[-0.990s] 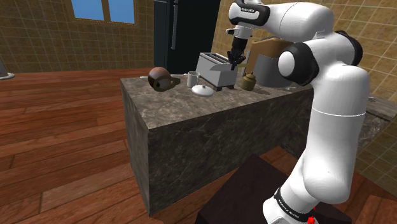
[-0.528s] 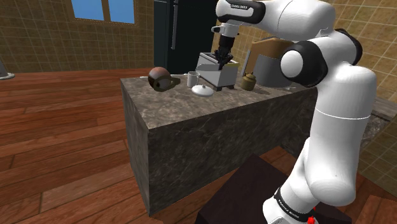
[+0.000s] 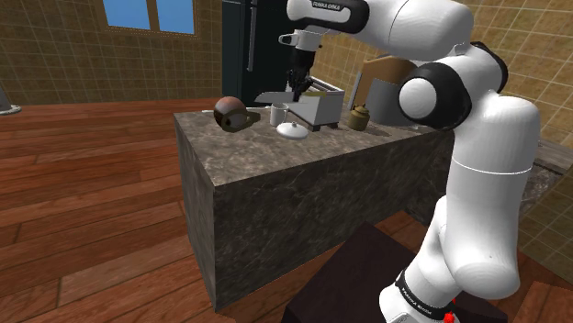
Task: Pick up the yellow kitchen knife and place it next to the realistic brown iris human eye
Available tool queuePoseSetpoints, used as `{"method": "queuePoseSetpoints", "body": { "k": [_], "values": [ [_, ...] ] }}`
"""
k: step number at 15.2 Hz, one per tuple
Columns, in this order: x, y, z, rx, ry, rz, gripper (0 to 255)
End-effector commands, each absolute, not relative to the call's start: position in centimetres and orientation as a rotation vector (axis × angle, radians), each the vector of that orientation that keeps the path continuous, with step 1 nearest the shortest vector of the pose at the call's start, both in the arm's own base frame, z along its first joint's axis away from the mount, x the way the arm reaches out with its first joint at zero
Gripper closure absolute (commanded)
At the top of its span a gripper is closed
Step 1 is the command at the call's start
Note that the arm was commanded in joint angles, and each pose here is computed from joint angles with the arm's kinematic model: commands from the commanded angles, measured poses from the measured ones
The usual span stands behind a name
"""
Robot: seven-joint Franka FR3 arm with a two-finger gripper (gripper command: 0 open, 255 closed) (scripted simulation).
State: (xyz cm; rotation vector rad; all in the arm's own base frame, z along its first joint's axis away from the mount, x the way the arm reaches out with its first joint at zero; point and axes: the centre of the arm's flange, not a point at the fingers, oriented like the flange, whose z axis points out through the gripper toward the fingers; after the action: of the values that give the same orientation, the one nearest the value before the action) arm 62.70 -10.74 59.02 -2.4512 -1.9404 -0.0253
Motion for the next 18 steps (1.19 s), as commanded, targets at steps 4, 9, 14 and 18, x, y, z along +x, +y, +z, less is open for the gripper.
{"method": "queuePoseSetpoints", "body": {
  "k": [4,9,14,18],
  "values": [
    [63.0,-9.7,57.0,-2.453,-1.939,-0.026,255],
    [63.0,-9.7,54.3,-2.453,-1.939,-0.026,255],
    [63.0,-9.7,51.7,-2.453,-1.939,-0.026,255],
    [63.0,-9.7,49.6,-2.453,-1.939,-0.026,255]
  ]
}}
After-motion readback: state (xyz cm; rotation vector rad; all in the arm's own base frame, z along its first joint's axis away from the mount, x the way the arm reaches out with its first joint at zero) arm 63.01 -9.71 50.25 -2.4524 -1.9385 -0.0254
